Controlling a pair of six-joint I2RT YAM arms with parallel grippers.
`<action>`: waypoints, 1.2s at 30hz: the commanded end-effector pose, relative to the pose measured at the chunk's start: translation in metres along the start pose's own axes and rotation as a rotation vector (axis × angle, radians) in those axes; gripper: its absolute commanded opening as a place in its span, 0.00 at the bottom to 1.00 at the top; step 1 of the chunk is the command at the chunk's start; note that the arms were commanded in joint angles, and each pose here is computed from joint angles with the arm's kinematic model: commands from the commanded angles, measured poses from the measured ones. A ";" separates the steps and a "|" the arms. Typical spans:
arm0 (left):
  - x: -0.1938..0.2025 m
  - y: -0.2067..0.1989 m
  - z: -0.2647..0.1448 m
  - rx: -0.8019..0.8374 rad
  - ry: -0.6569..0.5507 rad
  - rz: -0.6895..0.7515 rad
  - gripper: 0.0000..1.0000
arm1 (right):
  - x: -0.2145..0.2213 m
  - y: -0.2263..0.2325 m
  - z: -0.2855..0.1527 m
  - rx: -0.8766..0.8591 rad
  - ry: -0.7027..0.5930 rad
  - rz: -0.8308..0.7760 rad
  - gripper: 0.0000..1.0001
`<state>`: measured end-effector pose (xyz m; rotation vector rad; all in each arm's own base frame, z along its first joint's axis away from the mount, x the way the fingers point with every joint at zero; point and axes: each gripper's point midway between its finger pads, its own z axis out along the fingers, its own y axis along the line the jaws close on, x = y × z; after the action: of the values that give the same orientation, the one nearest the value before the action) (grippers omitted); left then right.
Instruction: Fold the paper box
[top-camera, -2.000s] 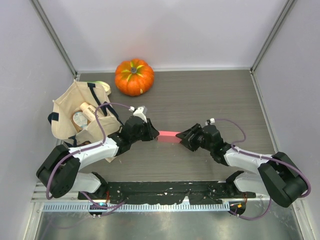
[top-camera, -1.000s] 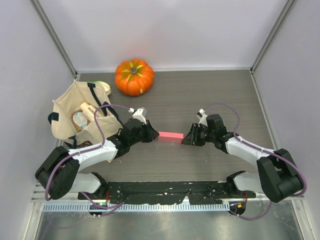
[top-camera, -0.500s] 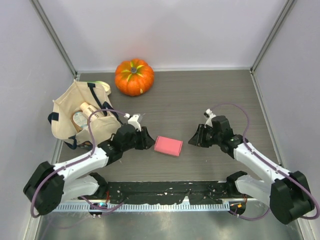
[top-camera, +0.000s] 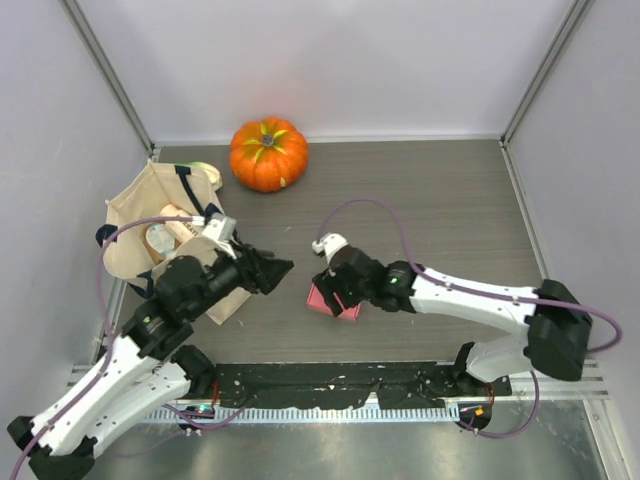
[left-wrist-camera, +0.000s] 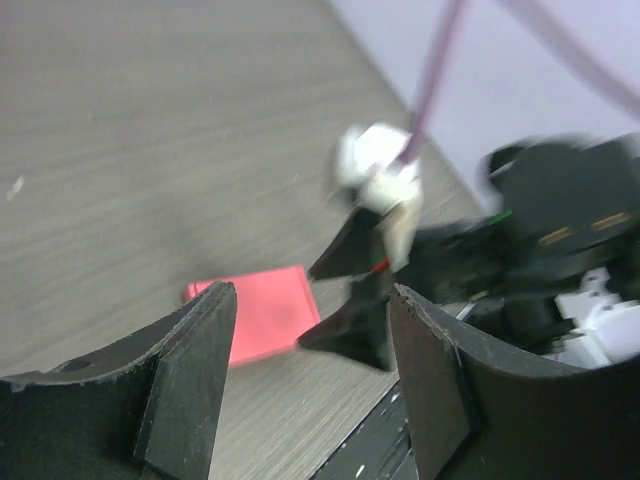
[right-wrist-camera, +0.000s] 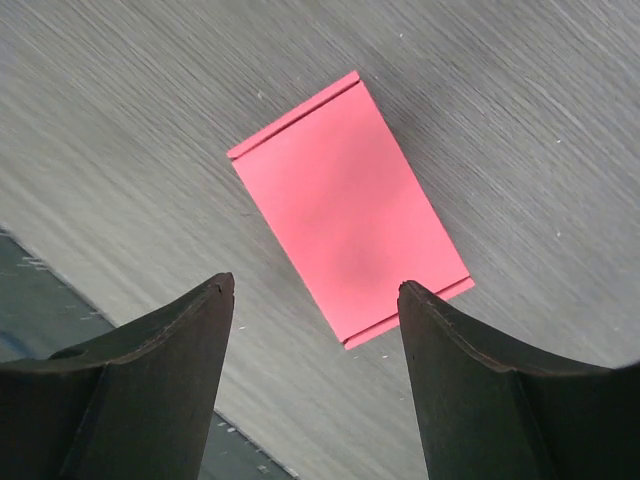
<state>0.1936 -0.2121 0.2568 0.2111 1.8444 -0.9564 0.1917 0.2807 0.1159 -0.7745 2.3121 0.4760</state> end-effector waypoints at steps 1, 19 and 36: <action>-0.055 -0.027 -0.052 0.087 -0.214 0.102 0.68 | 0.008 -0.016 0.016 0.255 0.041 -0.288 0.72; -0.062 -0.036 -0.080 0.142 -0.294 0.133 0.70 | 0.010 -0.045 0.079 0.447 0.156 -0.364 0.64; -0.052 -0.046 -0.086 0.212 -0.256 0.182 0.70 | 0.040 -0.315 0.019 0.934 0.275 0.371 0.62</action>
<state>0.1414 -0.1656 0.3361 0.3025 1.4882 -0.9810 0.3675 0.0877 0.0337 -0.1673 2.5256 -0.4879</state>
